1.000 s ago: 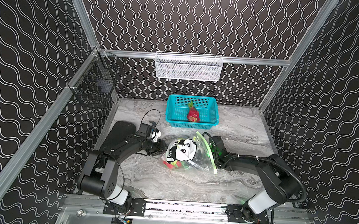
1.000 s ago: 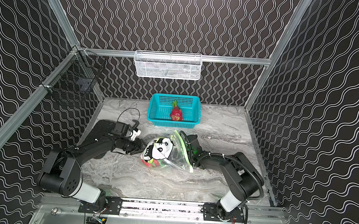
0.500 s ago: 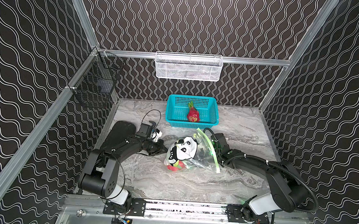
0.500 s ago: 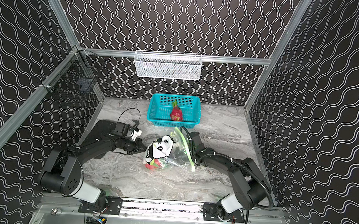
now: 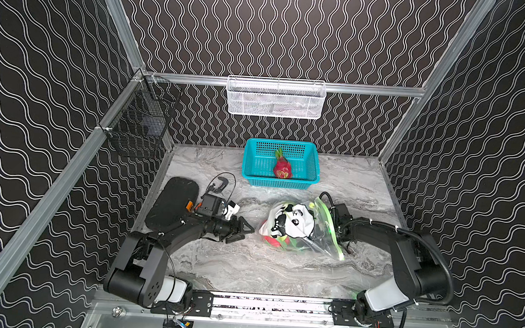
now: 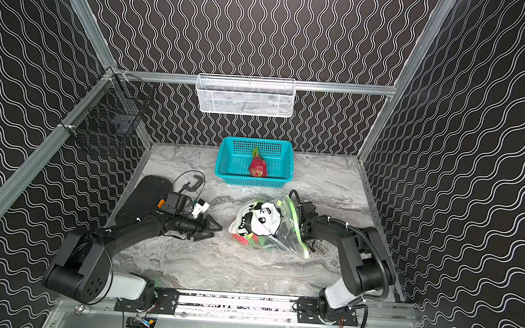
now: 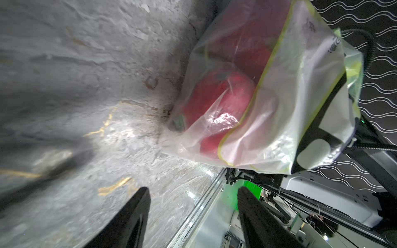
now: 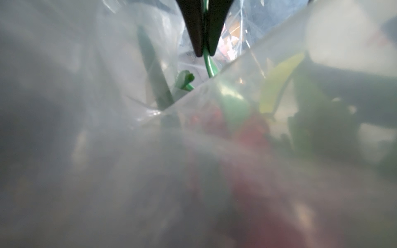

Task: Open the zip-top bag and take out the dragon fruit
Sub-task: Pick up the dragon fruit from the zipper food storage bag, then place the dragon fruit in the basket.

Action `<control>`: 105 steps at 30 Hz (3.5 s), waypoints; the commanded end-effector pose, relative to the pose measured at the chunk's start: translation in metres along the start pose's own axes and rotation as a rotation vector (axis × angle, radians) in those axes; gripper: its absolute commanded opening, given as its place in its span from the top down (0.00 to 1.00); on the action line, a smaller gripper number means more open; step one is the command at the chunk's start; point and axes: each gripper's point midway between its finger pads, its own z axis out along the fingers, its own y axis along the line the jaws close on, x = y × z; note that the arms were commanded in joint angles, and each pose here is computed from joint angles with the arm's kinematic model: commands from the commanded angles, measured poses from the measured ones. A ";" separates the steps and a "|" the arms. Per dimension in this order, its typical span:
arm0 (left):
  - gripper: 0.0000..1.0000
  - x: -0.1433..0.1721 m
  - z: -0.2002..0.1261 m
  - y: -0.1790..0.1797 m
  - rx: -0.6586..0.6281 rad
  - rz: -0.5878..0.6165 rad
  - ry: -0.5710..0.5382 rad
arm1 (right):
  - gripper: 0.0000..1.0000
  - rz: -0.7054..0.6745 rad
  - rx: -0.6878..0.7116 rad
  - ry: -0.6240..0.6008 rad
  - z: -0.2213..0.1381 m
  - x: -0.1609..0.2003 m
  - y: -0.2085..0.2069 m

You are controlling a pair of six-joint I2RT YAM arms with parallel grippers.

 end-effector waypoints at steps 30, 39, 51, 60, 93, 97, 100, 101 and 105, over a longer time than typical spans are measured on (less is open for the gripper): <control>0.77 -0.053 0.056 -0.009 0.198 -0.206 -0.242 | 1.00 -0.018 -0.015 0.034 0.001 0.005 -0.004; 1.00 -0.060 0.047 -0.016 0.176 -0.168 -0.246 | 1.00 -0.035 -0.038 0.026 -0.003 0.005 0.006; 1.00 -0.083 -0.014 0.009 0.126 -0.183 -0.307 | 1.00 -0.117 -0.171 -0.085 -0.041 0.007 0.054; 1.00 -0.095 -0.059 0.041 0.076 -0.236 -0.387 | 1.00 -0.157 -0.196 -0.139 -0.060 0.010 0.081; 1.00 -0.110 -0.130 0.092 -0.016 -0.410 -0.621 | 1.00 -0.335 -0.142 -0.459 -0.175 0.044 0.213; 1.00 -0.110 -0.128 0.092 -0.011 -0.408 -0.618 | 1.00 -0.430 -0.188 -0.541 -0.208 0.018 0.275; 1.00 -0.111 -0.129 0.092 -0.018 -0.404 -0.613 | 1.00 -0.463 -0.211 -0.556 -0.222 -0.012 0.305; 1.00 -0.111 -0.128 0.090 -0.019 -0.398 -0.611 | 1.00 -0.474 -0.211 -0.561 -0.227 -0.023 0.312; 1.00 -0.108 -0.120 0.084 -0.007 -0.385 -0.592 | 1.00 -0.465 -0.245 -0.528 -0.220 -0.078 0.319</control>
